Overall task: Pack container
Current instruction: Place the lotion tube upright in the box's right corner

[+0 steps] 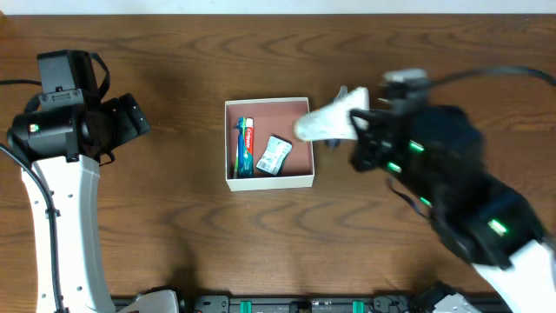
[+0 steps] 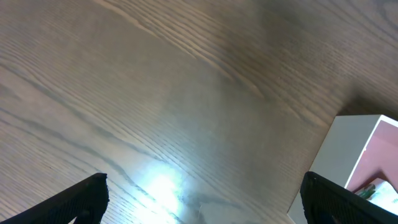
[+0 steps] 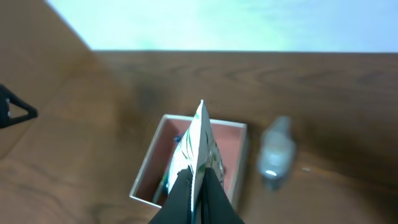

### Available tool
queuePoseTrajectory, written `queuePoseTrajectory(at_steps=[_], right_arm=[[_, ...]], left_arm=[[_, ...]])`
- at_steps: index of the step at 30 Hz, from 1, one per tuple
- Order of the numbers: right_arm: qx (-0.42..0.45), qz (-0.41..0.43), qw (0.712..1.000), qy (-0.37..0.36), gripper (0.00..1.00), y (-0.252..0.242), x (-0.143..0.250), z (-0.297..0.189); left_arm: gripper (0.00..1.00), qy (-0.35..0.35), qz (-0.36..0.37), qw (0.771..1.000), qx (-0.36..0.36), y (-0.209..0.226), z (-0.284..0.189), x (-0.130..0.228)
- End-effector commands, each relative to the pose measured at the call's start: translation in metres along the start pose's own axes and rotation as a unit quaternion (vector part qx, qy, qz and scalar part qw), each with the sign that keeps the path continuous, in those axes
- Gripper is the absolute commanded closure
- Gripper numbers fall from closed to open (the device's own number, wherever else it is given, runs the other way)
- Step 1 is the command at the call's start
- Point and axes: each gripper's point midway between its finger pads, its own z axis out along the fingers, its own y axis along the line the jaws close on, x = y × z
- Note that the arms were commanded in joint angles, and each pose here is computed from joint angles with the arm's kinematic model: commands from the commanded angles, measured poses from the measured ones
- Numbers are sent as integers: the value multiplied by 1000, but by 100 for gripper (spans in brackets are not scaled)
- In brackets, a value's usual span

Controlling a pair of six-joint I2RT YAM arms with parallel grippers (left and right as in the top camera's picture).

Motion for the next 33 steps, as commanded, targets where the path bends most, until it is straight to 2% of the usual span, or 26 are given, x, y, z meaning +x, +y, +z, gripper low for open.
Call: queuePoseTrajectory(at_steps=[1,5,9,13,19,22,24,25,30,33], right_arm=[[5,-5,1000,22,99,9,8,49],[22,-56,998,31,99,3,16,113],[44,-88,994,54,99,-12,29,153],[59,-89,990,91,99,-23,49,168],[88,-99,986,104,98,-36,59,178],[89,-109,984,113,93,-38,65,182],[89,-118,982,117,66,-39,67,183],[88,-126,981,117,58,-39,67,183],[82,-142,981,101,42,-33,53,175],[72,-139,985,70,34,-24,31,154]], left_arm=[[2,-7,-2,1000,-7,4,-3,-2],[2,-7,-2,1000,-7,4,-3,-2],[2,-7,-2,1000,-7,4,-3,-2],[2,-7,-2,1000,-7,4,-3,-2],[2,-7,-2,1000,-7,4,-3,-2],[2,-7,-2,1000,-7,4,-3,-2],[2,-7,-2,1000,-7,4,-3,-2],[2,-7,-2,1000,-7,4,-3,-2],[2,-7,-2,1000,-7,4,-3,-2],[2,-7,-2,1000,-7,4,-3,-2]])
